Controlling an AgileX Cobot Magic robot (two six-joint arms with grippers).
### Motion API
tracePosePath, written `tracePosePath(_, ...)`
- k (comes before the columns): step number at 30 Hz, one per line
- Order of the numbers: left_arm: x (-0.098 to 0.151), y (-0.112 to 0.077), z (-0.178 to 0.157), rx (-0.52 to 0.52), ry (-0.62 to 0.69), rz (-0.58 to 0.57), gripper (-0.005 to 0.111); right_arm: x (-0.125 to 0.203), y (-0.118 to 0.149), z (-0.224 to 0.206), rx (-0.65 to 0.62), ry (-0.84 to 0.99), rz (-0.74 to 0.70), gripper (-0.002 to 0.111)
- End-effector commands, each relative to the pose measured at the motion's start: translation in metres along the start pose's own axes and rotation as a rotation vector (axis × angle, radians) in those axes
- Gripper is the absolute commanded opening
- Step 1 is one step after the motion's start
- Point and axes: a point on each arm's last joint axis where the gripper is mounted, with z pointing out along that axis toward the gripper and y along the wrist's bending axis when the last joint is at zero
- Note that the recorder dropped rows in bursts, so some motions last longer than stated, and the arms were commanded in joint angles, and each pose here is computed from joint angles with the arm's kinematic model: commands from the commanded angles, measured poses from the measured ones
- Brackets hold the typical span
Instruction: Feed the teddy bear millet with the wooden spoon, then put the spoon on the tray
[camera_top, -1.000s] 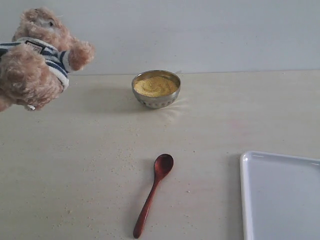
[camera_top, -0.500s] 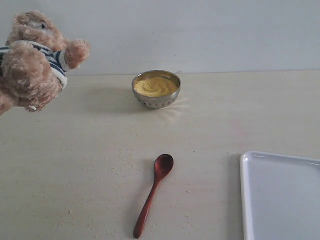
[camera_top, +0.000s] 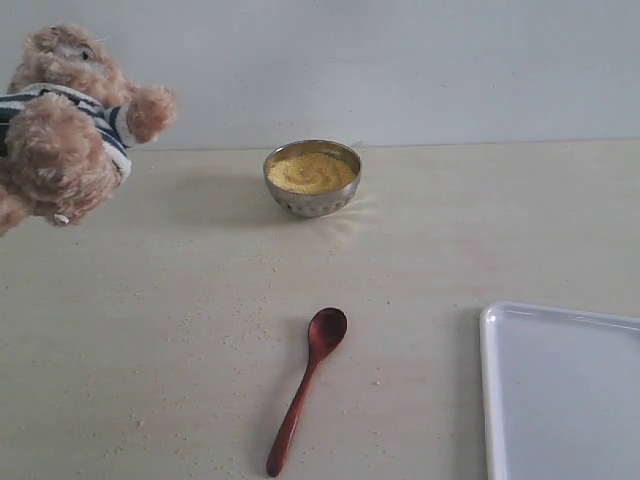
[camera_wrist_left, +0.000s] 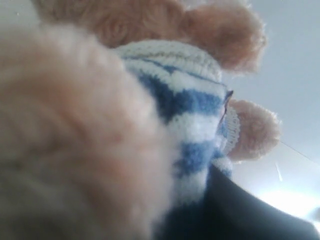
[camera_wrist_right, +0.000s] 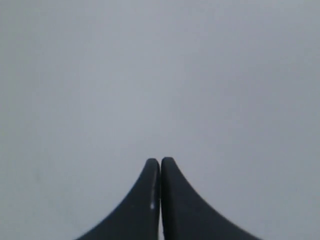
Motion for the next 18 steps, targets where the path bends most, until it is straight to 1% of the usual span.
tracePosePath(1,-0.001,-0.001,-0.002,0.003,-0.013,0.009,0.005,0.021,0.037,0.044,-0.131,0.326,-0.162,0.001)
tracePosePath(3,-0.001,-0.001,-0.002,0.003,-0.013,0.009,0.005,0.043,0.041,0.067,-0.216,0.490,-0.255,0.001)
tracePosePath(4,-0.001,-0.001,-0.002,0.003,-0.013,0.009,0.005,0.057,0.040,0.079,-0.274,0.581,-0.351,0.001)
tracePosePath(5,-0.001,-0.001,-0.002,0.003,-0.013,0.009,0.005,0.073,0.033,0.091,-0.322,0.682,-0.492,0.001)
tracePosePath(6,-0.001,-0.001,-0.002,0.003,-0.013,0.009,0.005,0.088,0.022,0.101,-0.353,0.782,-0.649,0.001)
tracePosePath(7,-0.001,-0.001,-0.002,0.003,-0.013,0.012,0.005,0.102,0.006,0.112,-0.371,0.877,-0.839,0.001)
tracePosePath(8,-0.001,-0.001,-0.002,0.003,-0.013,0.012,0.005,0.113,-0.011,0.123,-0.348,0.954,-0.974,0.001)
tracePosePath(9,-0.001,-0.001,-0.002,0.003,-0.013,0.012,0.005,0.120,-0.024,0.132,-0.293,0.996,-1.000,0.001)
tracePosePath(10,-0.001,-0.001,-0.002,0.002,-0.008,0.016,0.005,0.130,-0.040,0.145,-0.173,1.031,-0.937,0.001)
tracePosePath(11,0.000,-0.001,-0.002,0.000,-0.005,0.019,0.005,0.135,-0.048,0.152,-0.084,1.038,-0.847,0.001)
tracePosePath(13,0.000,-0.001,-0.002,-0.001,-0.002,0.022,0.005,0.147,-0.059,0.163,0.035,1.049,-0.641,0.001)
tracePosePath(14,0.000,-0.001,-0.002,-0.001,-0.002,0.022,0.005,0.153,-0.061,0.166,0.058,1.055,-0.541,0.001)
tracePosePath(15,0.000,-0.001,-0.002,-0.001,-0.002,0.022,0.005,0.159,-0.062,0.168,0.039,1.072,-0.483,0.001)
tracePosePath(16,0.000,-0.001,-0.002,-0.001,-0.002,0.022,0.005,0.165,-0.059,0.170,-0.015,1.097,-0.440,0.001)
tracePosePath(18,-0.001,-0.001,-0.002,-0.001,-0.006,0.024,0.005,0.181,-0.051,0.167,-0.227,1.188,-0.412,0.001)
